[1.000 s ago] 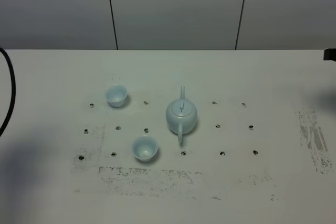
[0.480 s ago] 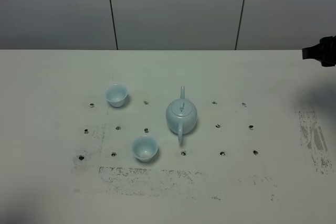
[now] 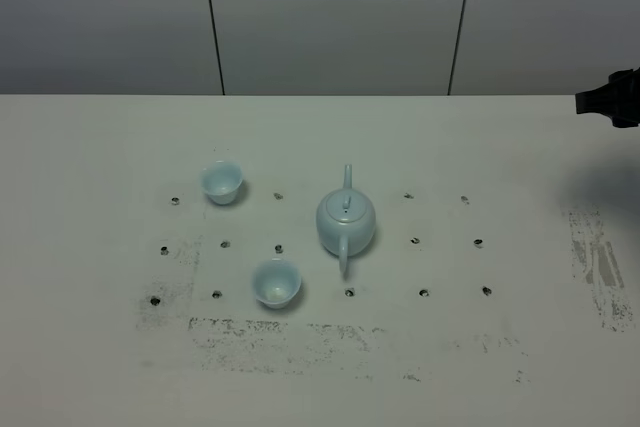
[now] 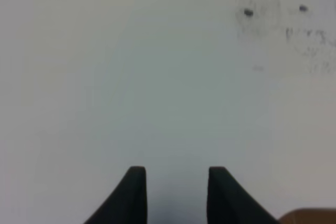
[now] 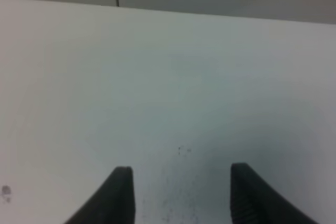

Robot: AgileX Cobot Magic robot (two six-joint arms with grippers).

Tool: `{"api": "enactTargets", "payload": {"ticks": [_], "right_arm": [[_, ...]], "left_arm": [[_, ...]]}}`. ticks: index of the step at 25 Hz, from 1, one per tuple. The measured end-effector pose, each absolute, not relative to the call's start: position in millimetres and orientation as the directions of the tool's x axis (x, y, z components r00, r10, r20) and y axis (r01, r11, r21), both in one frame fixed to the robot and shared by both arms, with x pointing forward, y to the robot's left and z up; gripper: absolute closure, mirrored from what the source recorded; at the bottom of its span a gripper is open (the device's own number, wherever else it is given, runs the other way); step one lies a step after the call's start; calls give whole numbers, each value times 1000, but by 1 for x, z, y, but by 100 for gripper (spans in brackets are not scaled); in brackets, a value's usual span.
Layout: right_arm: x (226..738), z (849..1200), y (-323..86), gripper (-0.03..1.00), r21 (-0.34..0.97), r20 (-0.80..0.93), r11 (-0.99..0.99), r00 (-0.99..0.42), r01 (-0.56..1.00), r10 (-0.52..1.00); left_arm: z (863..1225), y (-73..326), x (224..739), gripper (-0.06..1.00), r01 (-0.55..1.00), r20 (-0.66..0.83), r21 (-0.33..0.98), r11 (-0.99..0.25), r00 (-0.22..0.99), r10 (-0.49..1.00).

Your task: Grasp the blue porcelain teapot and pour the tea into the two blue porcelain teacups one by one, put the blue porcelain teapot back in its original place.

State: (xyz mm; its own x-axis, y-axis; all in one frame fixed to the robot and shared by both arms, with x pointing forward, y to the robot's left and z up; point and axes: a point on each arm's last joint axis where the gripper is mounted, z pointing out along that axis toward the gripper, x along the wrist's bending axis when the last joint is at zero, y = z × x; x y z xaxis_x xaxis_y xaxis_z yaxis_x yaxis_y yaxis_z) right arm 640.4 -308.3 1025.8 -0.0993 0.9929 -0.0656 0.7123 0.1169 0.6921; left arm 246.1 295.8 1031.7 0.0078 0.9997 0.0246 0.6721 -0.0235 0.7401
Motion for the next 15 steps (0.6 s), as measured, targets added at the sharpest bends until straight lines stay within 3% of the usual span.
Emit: {"api": "enactTargets", "payload": {"ticks": [3,15], "right_arm": [[640,1026,-308,54,691,-72,127,-106,712,992],[639,1024,-308,54,671,-69,130,-114,730,991]], "left_arm": [[1032,294,234,60,597,30,802,-27,6,1000],[1031,293,232,60,586,12,809,-49,68,998]]}}
